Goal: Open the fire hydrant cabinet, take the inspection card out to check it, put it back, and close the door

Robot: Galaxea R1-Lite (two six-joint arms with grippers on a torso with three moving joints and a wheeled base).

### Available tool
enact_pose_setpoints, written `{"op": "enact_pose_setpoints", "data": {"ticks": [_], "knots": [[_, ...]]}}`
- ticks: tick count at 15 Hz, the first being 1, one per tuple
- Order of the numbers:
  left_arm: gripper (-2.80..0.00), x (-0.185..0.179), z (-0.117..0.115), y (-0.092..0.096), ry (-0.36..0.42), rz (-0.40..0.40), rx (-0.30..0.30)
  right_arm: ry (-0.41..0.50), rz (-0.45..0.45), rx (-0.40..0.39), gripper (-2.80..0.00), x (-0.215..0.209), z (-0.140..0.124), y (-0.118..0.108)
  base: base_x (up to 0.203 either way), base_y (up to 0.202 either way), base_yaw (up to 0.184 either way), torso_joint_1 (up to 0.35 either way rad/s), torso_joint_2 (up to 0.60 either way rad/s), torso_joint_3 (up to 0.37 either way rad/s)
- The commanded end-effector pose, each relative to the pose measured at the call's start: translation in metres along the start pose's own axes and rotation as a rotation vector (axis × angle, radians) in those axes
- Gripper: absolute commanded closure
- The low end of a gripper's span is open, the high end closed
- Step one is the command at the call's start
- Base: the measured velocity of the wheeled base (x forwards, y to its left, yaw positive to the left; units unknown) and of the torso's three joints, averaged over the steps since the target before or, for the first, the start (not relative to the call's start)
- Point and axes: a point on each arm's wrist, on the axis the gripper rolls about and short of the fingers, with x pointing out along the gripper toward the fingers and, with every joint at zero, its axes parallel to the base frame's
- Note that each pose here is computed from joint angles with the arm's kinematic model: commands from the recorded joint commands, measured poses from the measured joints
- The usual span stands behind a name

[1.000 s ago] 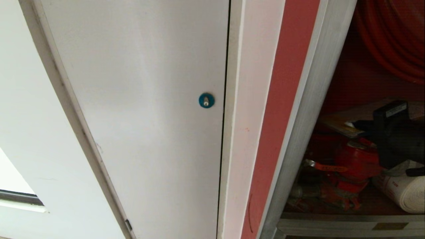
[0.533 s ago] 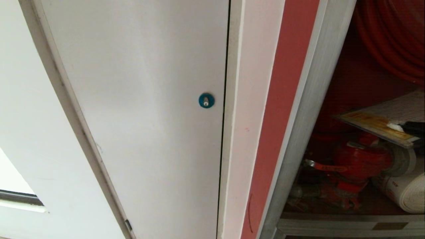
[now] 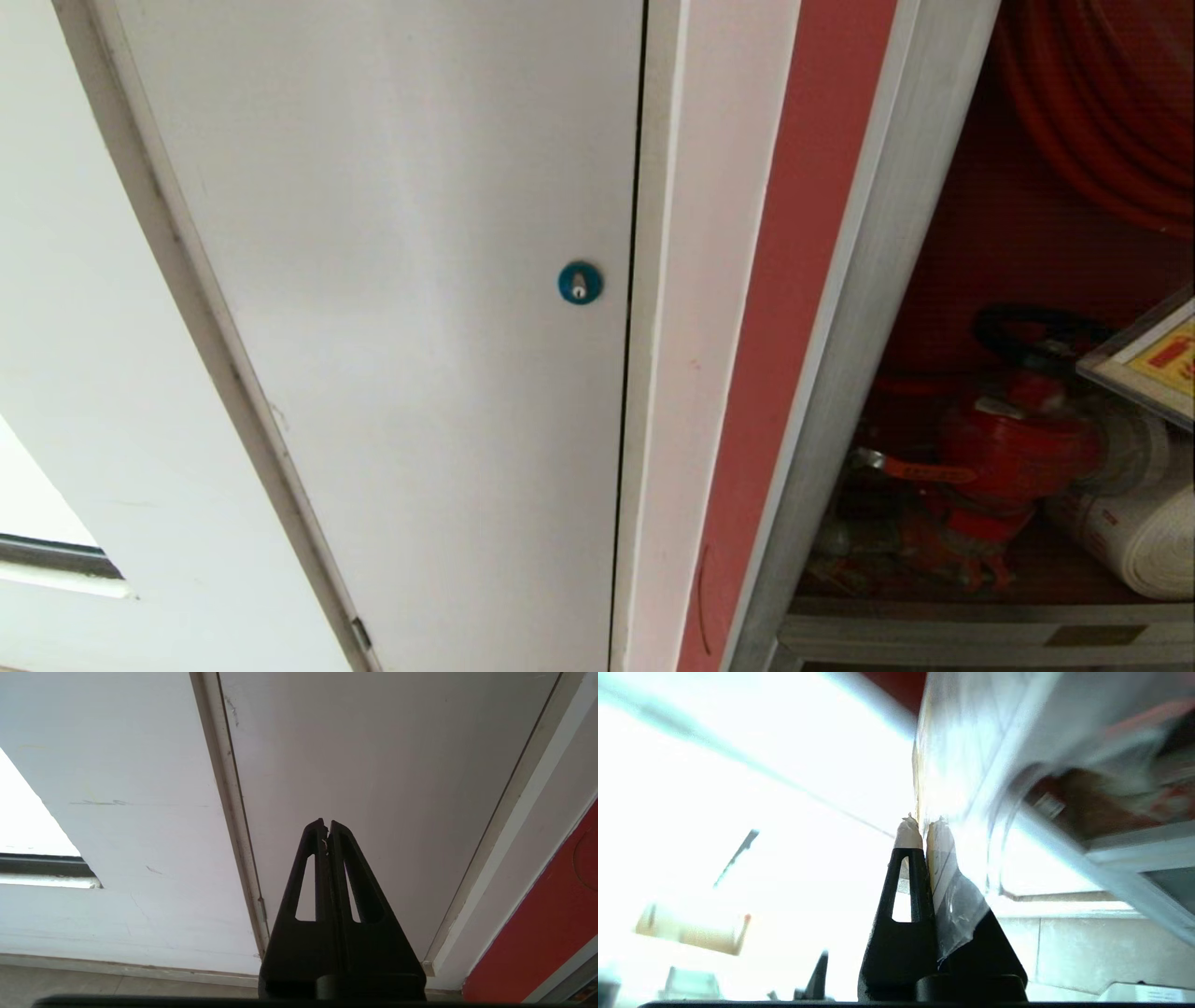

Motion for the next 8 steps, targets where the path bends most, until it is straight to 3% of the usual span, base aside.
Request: {"op": "enact_pose_setpoints", "data": {"ticks": [1, 5, 8], "knots": [[0.0, 0.0, 0.0, 0.0, 0.001, 0.0, 0.0, 0.034, 0.113, -0.049, 0.0, -0.029, -0.008, 0.006, 0.0, 0.0, 0.0, 0.0, 0.0, 0.0], [0.0, 0.0, 0.0, 0.0, 0.002, 0.0, 0.0, 0.33, 0.323, -0.273, 0.0, -0.036, -0.024, -0.001, 0.0, 0.0, 0.0, 0.0, 0.0, 0.0], [0.0, 0.0, 0.0, 0.0, 0.002, 0.0, 0.0, 0.453, 0.391, -0.433, 0.0, -0.015, -0.026, -0.01, 0.0, 0.0, 0.0, 0.0, 0.0, 0.0]]}}
